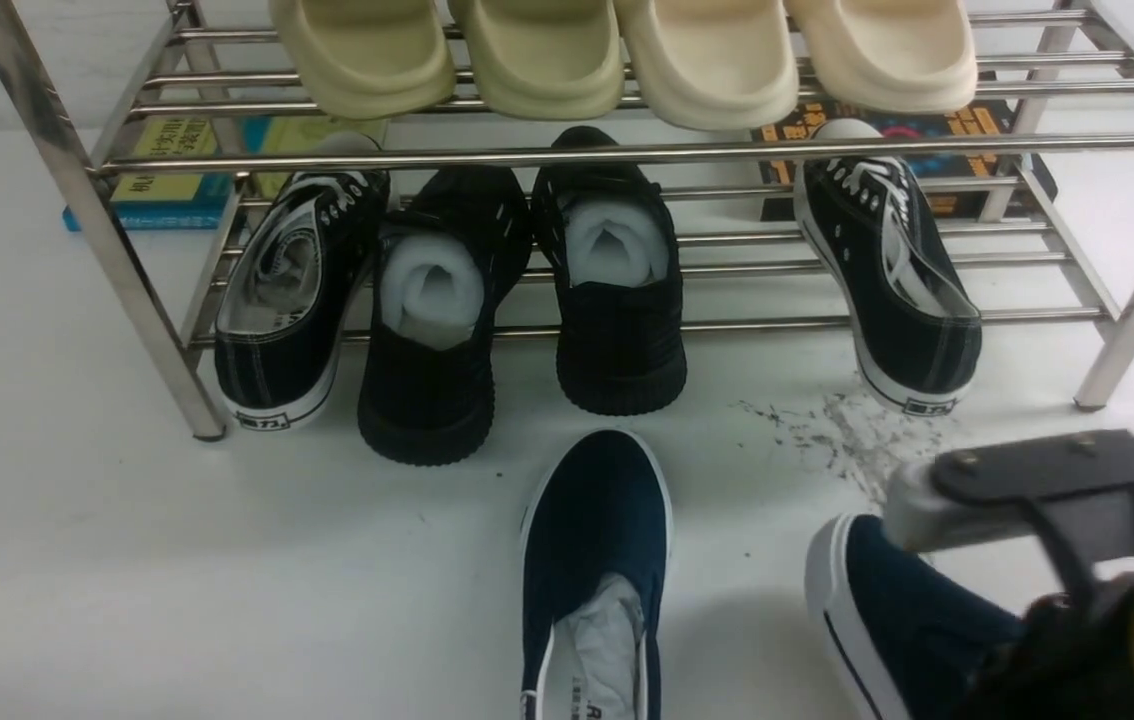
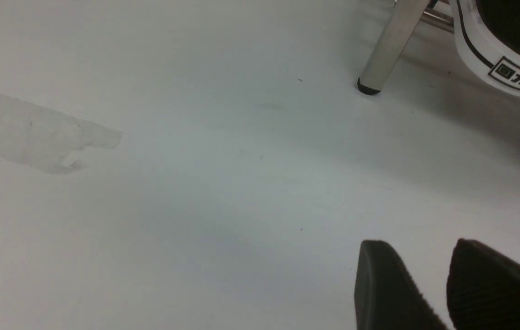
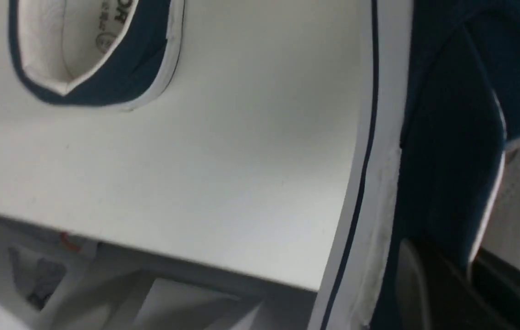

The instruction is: Take the shoes off the shelf with your hand on the white table.

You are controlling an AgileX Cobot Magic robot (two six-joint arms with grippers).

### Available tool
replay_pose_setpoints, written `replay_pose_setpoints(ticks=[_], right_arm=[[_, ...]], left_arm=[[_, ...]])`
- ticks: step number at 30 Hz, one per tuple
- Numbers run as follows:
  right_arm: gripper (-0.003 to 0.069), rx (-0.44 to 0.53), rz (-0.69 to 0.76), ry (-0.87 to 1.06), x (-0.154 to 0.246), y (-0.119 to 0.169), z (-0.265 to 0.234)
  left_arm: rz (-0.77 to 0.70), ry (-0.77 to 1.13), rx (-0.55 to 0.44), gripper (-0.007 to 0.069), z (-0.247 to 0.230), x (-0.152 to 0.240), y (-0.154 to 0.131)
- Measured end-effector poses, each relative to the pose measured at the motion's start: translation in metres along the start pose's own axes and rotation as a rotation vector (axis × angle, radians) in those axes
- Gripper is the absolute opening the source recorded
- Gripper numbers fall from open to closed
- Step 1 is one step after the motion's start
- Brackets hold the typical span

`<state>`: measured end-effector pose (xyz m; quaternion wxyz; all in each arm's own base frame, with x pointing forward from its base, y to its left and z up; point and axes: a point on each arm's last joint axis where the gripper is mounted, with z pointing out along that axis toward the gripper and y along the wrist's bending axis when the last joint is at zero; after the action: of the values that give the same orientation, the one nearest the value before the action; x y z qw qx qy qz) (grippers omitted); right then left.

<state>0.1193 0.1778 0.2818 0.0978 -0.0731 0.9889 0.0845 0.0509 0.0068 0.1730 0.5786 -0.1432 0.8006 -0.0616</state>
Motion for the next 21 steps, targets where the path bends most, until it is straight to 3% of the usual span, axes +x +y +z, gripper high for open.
replay_pose_setpoints(ticks=[8,21], right_arm=[[0.0029,0.153,-0.043,-0.105,-0.047,0.039,0.048],[0.0036,0.192,-0.055,-0.094,-0.073,0.072,0.097]], left_arm=[[0.0,0.0,0.0,0.0242,0.0,0.0,0.0],[0.0,0.0,0.0,0.0242,0.0,0.0,0.0]])
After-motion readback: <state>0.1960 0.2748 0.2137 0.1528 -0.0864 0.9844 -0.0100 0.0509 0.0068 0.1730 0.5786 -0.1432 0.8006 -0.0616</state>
